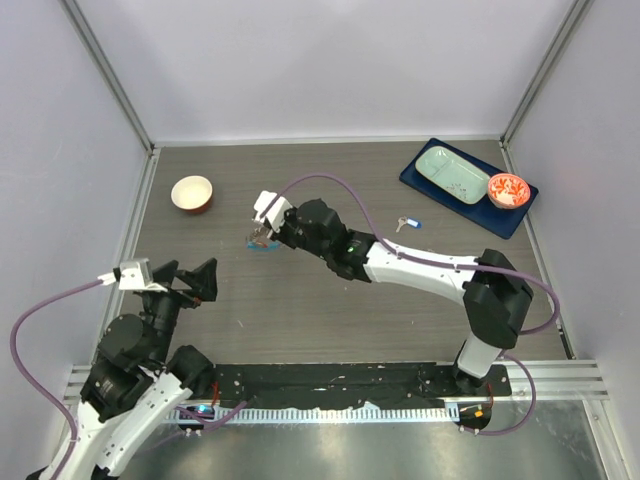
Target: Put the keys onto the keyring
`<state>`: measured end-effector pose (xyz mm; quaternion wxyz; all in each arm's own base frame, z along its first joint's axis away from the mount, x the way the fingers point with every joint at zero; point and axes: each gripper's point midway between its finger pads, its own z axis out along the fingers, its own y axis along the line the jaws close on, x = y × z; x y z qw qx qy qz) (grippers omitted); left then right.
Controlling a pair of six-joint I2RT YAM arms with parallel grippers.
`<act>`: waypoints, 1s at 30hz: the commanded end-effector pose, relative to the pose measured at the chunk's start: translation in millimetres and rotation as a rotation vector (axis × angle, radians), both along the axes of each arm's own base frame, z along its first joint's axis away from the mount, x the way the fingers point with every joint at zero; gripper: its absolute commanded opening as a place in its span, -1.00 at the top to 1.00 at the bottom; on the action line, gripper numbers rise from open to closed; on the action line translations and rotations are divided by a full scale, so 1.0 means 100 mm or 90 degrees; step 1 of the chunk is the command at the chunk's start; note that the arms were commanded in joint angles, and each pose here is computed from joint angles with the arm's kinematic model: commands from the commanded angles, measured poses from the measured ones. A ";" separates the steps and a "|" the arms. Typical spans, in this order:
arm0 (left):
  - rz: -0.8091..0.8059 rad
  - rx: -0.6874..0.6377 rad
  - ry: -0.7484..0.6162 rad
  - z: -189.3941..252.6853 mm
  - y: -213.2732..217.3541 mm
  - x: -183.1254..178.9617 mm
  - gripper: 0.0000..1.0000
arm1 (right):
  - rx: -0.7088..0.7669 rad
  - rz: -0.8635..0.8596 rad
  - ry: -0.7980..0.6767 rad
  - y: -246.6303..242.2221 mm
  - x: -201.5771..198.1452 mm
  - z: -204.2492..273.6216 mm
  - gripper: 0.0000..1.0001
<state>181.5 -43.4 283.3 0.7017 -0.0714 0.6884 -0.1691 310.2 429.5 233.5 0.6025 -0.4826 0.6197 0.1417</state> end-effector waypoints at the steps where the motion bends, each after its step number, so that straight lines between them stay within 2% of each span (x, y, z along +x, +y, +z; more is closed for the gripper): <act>1: 0.071 0.002 0.010 -0.09 0.25 -0.04 -0.99 | 0.115 0.001 0.040 0.13 -0.08 0.28 0.99; 3: 0.071 0.007 0.011 -0.10 0.25 -0.04 -0.99 | 0.128 0.002 0.108 0.10 -0.19 0.05 0.99; 7: 0.052 0.025 0.025 -0.13 0.17 -0.01 -0.99 | 0.068 0.016 0.224 -0.09 -0.57 -0.62 0.99; 8: 0.046 0.032 0.032 -0.14 0.15 0.00 -0.99 | 0.055 0.049 0.251 -0.09 -0.76 -0.68 0.99; 14: 0.030 0.054 0.058 -0.20 0.07 0.04 -0.99 | 0.020 0.067 0.385 -0.33 -1.26 -1.17 0.89; 16: 0.030 0.056 0.058 -0.21 0.07 0.05 -1.00 | 0.016 0.088 0.422 -0.35 -1.42 -1.23 0.66; 17: 0.028 0.056 0.059 -0.21 0.06 0.05 -0.99 | 0.010 0.093 0.430 -0.36 -1.46 -1.24 0.44; 19: 0.026 0.055 0.058 -0.21 0.05 0.05 -0.99 | -0.012 0.087 0.446 -0.42 -1.50 -1.25 0.29; 23: 0.026 0.054 0.059 -0.23 0.06 0.04 -0.99 | -0.022 0.010 0.441 -0.62 -1.41 -1.28 -0.04; 27: 0.026 0.052 0.057 -0.22 0.06 0.04 -0.99 | -0.037 -0.054 0.451 -0.81 -1.31 -1.44 -0.09; 30: 0.028 0.051 0.057 -0.23 0.07 0.03 -0.99 | -0.060 -0.059 0.478 -0.86 -1.37 -1.61 -0.09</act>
